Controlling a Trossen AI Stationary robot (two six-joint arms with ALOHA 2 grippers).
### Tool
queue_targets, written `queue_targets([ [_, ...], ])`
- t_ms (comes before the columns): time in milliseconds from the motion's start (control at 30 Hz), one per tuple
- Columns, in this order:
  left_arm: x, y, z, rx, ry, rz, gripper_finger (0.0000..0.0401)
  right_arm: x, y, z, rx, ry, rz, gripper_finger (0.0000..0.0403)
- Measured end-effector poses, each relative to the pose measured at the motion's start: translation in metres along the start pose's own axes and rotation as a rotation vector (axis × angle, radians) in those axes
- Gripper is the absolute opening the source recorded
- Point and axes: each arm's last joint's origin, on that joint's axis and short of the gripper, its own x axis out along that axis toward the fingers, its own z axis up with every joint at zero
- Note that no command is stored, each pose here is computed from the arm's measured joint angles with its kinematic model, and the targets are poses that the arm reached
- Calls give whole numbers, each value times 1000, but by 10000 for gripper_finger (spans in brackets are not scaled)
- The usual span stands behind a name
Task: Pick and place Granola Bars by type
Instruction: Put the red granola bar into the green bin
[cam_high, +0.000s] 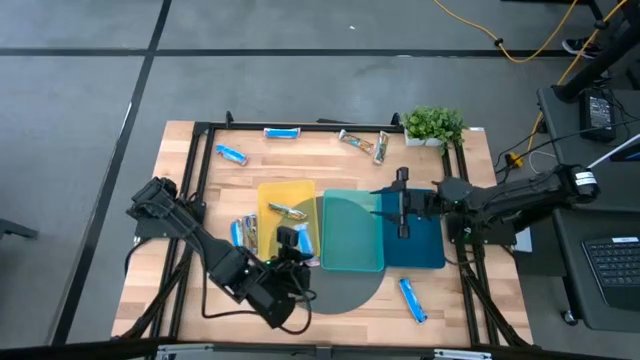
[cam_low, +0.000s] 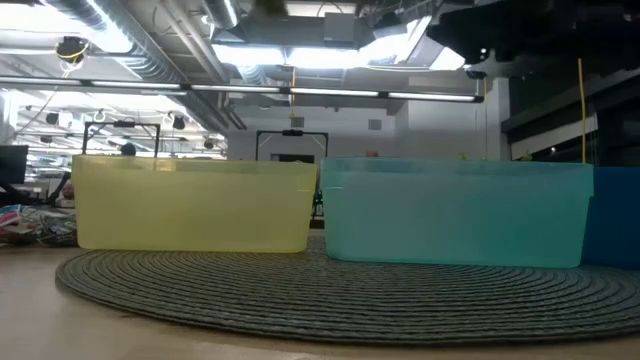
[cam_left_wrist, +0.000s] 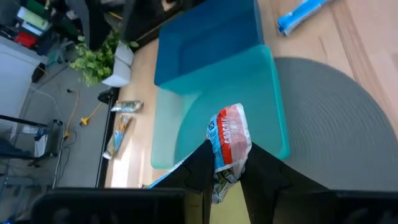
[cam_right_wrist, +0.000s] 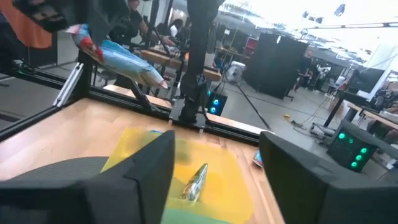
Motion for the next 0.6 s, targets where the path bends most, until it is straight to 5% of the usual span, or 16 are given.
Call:
queue_targets([
  [300,11,12,19,-36,-120,29,57,59,6,3,-64,88,45,345],
  [600,8,19,27,-62,-180,41,58,118,21,6,-161,111,99,355],
])
